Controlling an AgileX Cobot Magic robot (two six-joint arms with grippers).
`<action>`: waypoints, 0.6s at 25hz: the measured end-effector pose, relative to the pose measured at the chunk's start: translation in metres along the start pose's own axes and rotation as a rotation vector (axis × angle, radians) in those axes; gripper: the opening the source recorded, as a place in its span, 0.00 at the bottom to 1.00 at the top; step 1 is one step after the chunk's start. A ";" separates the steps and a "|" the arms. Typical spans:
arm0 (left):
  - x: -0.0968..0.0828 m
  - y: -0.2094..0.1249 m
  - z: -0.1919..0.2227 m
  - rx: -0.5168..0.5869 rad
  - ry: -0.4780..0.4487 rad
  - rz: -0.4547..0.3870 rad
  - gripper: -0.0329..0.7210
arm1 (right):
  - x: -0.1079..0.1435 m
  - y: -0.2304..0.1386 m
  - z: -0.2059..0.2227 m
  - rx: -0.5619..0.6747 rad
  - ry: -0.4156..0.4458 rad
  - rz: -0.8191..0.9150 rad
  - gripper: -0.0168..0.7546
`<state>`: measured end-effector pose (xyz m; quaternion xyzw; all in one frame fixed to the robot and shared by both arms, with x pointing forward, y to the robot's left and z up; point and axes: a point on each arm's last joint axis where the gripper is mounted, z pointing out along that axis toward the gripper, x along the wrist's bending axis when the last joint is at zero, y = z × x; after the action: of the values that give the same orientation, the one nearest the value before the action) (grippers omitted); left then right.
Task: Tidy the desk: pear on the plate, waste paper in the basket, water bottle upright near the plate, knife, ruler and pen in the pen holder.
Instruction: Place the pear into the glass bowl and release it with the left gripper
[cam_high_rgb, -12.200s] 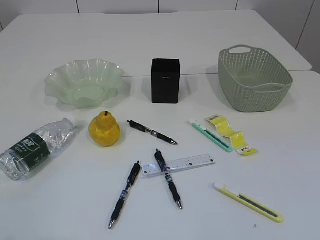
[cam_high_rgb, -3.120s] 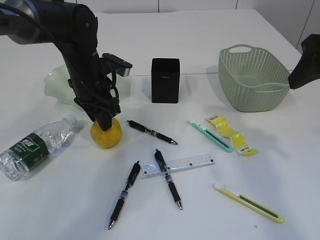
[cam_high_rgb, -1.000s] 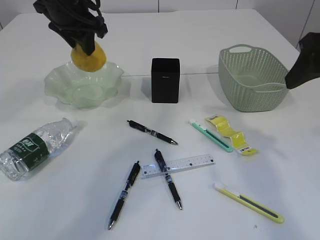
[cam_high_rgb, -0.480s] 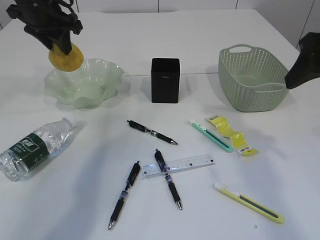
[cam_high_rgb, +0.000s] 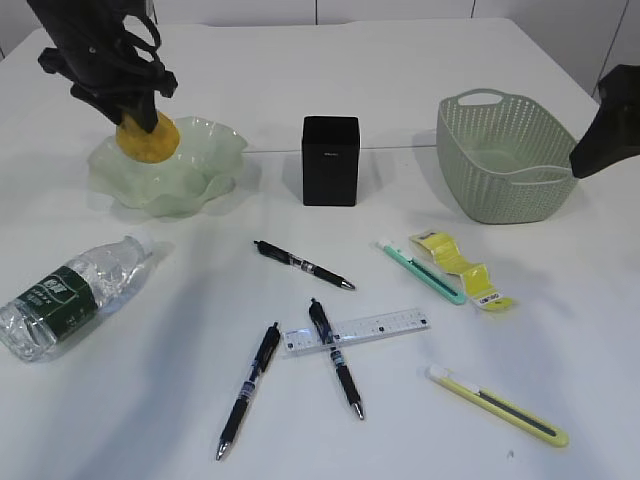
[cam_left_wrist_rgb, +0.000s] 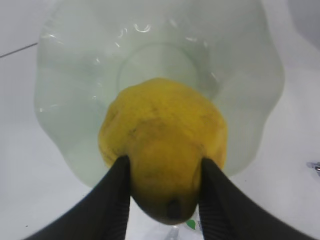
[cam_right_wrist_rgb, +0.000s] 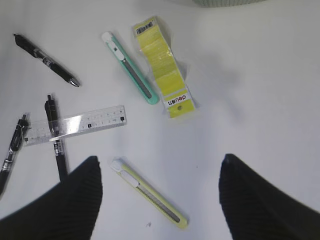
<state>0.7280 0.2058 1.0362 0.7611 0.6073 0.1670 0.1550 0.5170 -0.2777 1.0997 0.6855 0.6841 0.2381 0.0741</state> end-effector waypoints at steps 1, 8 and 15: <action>0.000 0.000 0.004 0.004 -0.002 -0.006 0.40 | 0.000 0.000 0.000 0.000 0.000 0.000 0.76; -0.003 -0.002 0.040 0.009 -0.008 -0.005 0.41 | 0.000 0.000 0.000 0.000 0.000 0.000 0.76; -0.004 0.003 0.058 -0.036 -0.008 -0.004 0.41 | 0.000 0.000 0.000 0.000 0.000 0.000 0.76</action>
<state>0.7552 0.1993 0.9850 0.7575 0.6052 0.1744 0.1716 0.5170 -0.2777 1.0997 0.6855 0.6841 0.2381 0.0741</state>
